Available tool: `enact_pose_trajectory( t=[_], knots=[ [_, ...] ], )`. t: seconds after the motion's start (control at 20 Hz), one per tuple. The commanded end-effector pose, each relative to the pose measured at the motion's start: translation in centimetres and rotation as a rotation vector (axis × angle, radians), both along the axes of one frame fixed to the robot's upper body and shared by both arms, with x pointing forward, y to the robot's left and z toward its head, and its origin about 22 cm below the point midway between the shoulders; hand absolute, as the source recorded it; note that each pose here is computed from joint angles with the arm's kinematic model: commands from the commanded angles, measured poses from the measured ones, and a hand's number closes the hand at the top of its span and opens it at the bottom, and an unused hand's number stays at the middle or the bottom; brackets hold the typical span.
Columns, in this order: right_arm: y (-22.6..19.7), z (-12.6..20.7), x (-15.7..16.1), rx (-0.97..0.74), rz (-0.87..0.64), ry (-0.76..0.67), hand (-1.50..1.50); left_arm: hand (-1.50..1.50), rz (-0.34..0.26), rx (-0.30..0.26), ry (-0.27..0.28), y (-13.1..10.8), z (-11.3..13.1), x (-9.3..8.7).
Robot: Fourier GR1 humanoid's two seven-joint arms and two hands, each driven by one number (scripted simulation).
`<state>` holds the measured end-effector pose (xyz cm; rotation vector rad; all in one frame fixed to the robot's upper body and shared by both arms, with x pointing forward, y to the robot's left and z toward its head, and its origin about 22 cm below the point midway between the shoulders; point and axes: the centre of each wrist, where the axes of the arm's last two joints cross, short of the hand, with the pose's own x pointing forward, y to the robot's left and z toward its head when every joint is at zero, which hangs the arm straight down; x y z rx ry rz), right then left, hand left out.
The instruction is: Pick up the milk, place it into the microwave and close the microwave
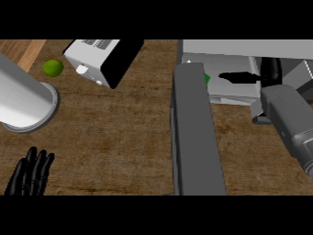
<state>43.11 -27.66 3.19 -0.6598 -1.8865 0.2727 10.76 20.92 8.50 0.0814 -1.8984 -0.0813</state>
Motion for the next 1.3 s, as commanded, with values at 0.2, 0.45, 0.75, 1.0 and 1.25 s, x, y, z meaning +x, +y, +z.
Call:
enact_pose_trajectory(
  t=[0.2,0.45,0.75,1.0,1.25],
  knots=[
    [-2.0,-3.0,-2.1,0.142,0.085,0.022,-1.50,-1.50,-0.003,-0.037,-0.003,-0.9,0.7,-0.5],
    [-1.4,-4.6,-2.9,0.209,0.184,0.085,-1.50,-1.50,-0.013,-0.031,-0.010,-1.3,-0.6,0.9],
    [-1.4,-7.4,-4.9,0.266,0.201,0.154,-1.50,-1.50,-0.012,-0.040,0.007,-0.9,0.5,-0.4],
    [-0.9,-10.4,-7.2,0.299,0.235,0.200,-1.50,-1.50,0.002,-0.037,0.021,-2.0,-0.1,-0.7],
    [-0.5,-13.4,-10.1,0.399,0.257,0.237,-1.50,-1.50,-0.003,-0.021,0.022,-1.5,-1.0,-0.3]
  ],
)
